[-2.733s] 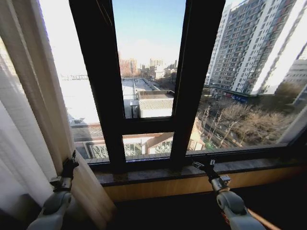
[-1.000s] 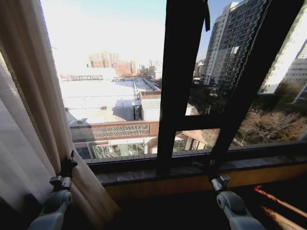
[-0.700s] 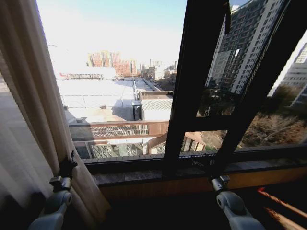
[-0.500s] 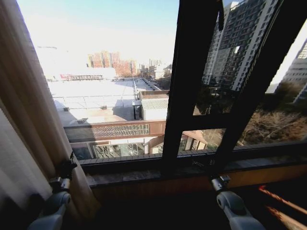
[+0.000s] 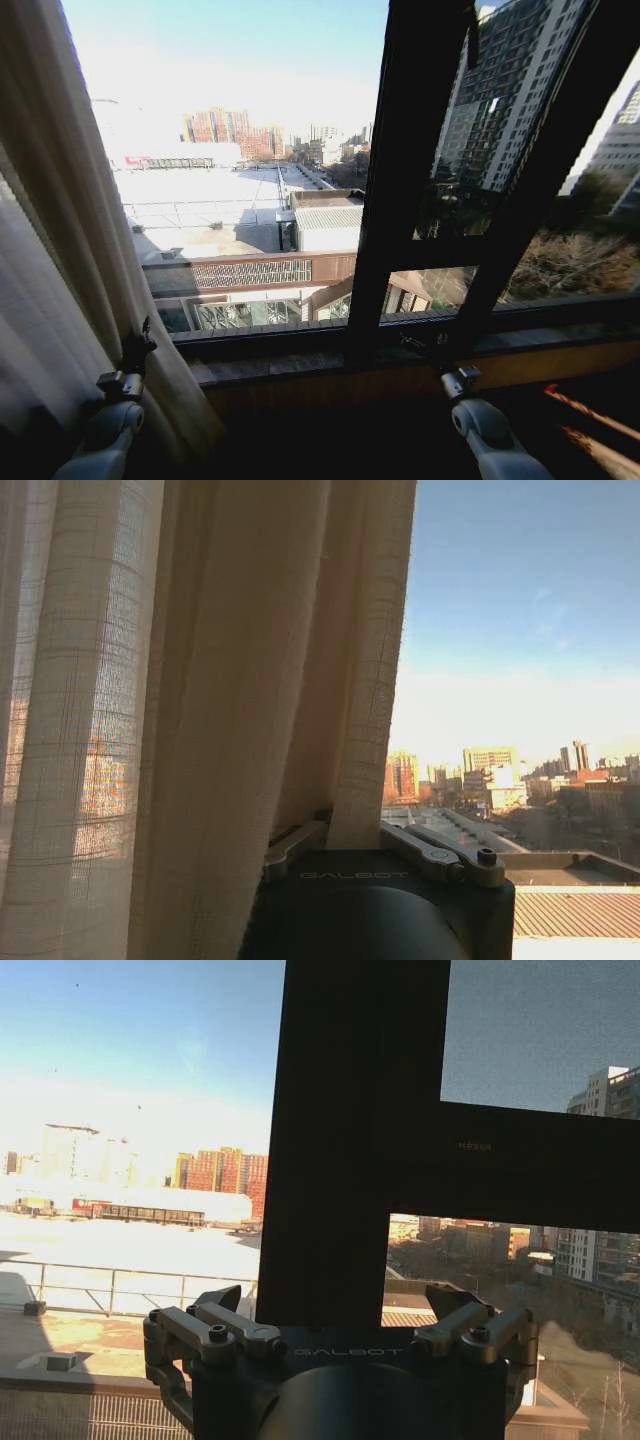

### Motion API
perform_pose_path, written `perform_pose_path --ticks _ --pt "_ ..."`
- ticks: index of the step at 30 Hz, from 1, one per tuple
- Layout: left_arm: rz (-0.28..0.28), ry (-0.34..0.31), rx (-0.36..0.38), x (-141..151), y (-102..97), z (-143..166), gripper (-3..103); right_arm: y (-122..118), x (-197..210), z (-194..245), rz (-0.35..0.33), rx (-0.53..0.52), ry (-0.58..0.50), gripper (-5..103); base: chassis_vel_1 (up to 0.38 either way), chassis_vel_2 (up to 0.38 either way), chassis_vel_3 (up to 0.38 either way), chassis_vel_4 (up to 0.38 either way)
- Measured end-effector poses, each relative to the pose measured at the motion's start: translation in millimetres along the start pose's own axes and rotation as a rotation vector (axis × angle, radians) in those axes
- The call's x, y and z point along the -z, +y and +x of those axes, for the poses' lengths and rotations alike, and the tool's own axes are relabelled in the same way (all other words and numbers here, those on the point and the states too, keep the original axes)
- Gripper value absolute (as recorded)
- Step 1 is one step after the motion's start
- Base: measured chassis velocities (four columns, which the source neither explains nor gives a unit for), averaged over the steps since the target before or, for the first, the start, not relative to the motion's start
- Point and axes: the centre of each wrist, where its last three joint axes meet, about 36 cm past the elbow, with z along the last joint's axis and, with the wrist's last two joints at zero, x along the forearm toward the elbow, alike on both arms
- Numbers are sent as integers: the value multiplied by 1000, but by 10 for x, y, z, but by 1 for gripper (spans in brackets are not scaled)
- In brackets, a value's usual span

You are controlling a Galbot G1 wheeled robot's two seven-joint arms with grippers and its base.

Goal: Open the curtains by pulling them apart, changing their state from closed to fully open.

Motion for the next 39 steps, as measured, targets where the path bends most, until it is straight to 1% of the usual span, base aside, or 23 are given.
perform_pose_path --ticks 5,10,13,14,15,16,18,19,22,23,24,25,27,29,30,32,34,37,39 --pt "-1 -1 7 1 16 9 0 0 0 0 0 0 0 100 99 80 -68 -60" --pt "-4 0 28 26 93 -25 0 0 0 0 0 0 0 100 0 0 0 0" --pt "-32 -1 101 81 337 -124 0 -2 1 0 0 0 0 100 -21 -10 9 11" --pt "-32 -1 101 81 337 -124 0 -2 1 0 0 0 0 100 0 0 0 0" --pt "-40 0 120 88 398 -145 0 -2 1 0 0 0 0 100 0 0 0 0" --pt "-59 1 176 108 556 -211 0 -2 0 0 0 0 0 100 0 0 0 0" --pt "-85 -2 257 147 795 -362 0 -1 0 0 0 0 0 100 0 0 0 0" --pt "-85 -2 257 147 795 -362 0 -1 0 0 0 0 0 100 0 0 0 0" --pt "-125 3 372 195 1191 -519 0 -1 0 0 0 0 0 100 0 0 0 0" --pt "-151 14 451 214 1467 -577 0 -1 0 0 0 0 0 100 0 0 0 0" --pt "-166 22 496 225 1629 -607 0 -1 0 0 0 0 0 100 0 0 0 0" --pt "-166 22 496 225 1629 -607 0 -1 0 0 0 0 0 100 0 0 0 0" --pt "-186 36 545 233 1836 -628 0 -1 0 0 0 0 0 100 0 0 0 0" --pt "-207 56 607 257 2098 -638 0 -1 0 0 0 0 0 100 0 0 0 0" --pt "-207 56 607 257 2098 -638 0 -1 0 0 0 0 0 100 0 0 0 0" --pt "-218 67 640 276 2212 -637 0 -1 0 0 0 0 0 100 0 0 0 0" --pt "-233 77 658 285 2284 -623 0 -1 0 0 0 0 0 100 0 0 0 0" --pt "-241 82 658 271 2296 -600 0 -1 0 0 0 0 0 100 0 0 0 0" --pt "-236 81 652 244 2260 -586 0 -1 0 0 0 0 0 100 0 0 0 0"
